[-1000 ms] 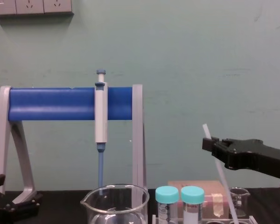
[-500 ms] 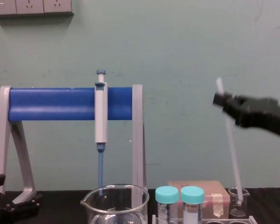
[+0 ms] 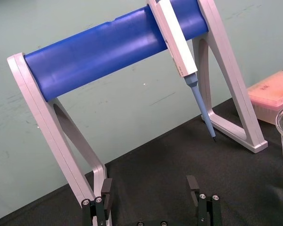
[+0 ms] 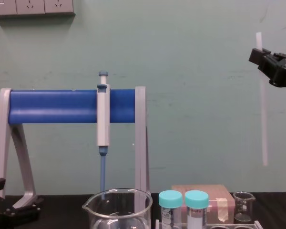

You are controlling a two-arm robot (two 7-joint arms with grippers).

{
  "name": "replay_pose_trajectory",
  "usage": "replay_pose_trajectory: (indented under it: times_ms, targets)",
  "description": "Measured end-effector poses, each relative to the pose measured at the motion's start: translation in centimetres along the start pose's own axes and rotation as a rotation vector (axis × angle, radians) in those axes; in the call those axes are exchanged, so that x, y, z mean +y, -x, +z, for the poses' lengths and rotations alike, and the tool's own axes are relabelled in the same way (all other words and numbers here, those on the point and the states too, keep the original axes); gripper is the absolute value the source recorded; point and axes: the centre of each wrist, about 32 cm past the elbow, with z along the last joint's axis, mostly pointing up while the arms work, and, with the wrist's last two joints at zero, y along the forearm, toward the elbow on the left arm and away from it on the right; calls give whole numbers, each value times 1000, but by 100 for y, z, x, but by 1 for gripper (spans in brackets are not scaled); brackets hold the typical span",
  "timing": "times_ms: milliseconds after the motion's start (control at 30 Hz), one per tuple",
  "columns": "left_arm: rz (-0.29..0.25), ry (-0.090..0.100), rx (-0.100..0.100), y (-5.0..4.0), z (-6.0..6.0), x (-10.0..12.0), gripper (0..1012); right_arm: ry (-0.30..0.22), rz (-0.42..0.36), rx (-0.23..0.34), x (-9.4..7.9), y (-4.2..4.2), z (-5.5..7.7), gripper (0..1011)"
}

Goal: Pick up the stirring rod with one hand, then place it down.

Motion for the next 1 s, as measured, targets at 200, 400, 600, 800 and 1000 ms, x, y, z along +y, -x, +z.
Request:
replay_pose_trajectory:
  times_ms: [200, 400, 600, 800, 1000]
  targets:
    - [0, 0, 0, 0, 0, 0, 1000, 13, -16, 3, -26, 6, -5, 72]
    - [0, 0, 0, 0, 0, 0, 1000, 25, -24, 7, -45, 23, -17, 72]
    - [0, 0, 0, 0, 0, 0, 1001, 33, -28, 9, -61, 33, -27, 72]
    - [0, 0, 0, 0, 0, 0, 1000, 38, -25, 11, -64, 34, -29, 72]
    - [0, 0, 0, 0, 0, 0, 1000, 46, -17, 16, -66, 36, -39, 72]
